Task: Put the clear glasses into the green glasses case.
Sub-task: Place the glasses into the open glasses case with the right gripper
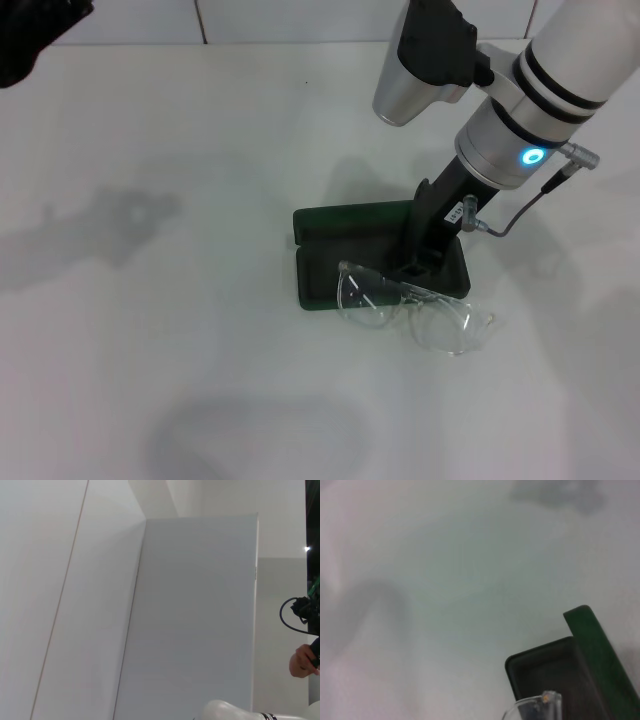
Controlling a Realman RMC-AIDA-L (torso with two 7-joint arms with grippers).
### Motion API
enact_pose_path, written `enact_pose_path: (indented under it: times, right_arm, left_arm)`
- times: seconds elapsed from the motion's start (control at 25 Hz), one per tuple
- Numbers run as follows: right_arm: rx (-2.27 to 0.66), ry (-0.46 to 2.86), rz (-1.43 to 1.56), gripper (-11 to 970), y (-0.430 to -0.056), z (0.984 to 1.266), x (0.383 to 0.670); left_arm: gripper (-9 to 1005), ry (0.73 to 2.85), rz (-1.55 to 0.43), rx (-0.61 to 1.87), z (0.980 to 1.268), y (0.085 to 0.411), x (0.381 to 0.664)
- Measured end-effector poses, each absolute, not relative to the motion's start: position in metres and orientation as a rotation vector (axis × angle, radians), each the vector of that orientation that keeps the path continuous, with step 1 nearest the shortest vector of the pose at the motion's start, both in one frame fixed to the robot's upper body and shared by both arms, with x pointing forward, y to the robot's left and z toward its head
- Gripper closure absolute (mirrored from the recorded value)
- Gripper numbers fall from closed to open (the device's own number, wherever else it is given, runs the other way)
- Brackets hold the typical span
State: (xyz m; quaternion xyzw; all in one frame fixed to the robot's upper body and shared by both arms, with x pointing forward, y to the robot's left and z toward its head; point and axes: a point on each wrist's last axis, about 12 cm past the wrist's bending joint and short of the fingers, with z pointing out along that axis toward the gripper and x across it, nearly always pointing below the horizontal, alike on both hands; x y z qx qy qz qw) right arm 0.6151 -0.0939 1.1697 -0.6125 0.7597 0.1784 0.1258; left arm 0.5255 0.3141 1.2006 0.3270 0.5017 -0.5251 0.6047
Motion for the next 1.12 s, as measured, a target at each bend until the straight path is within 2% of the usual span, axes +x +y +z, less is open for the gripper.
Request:
enact_pose_path:
  times: [1.12]
  right_arm:
    - [-1.746, 2.273, 0.562, 798, -0.101, 1.173, 0.602]
  left_arm:
    - [895, 1.165, -1.209, 0.741, 1.198, 0.318, 0.521]
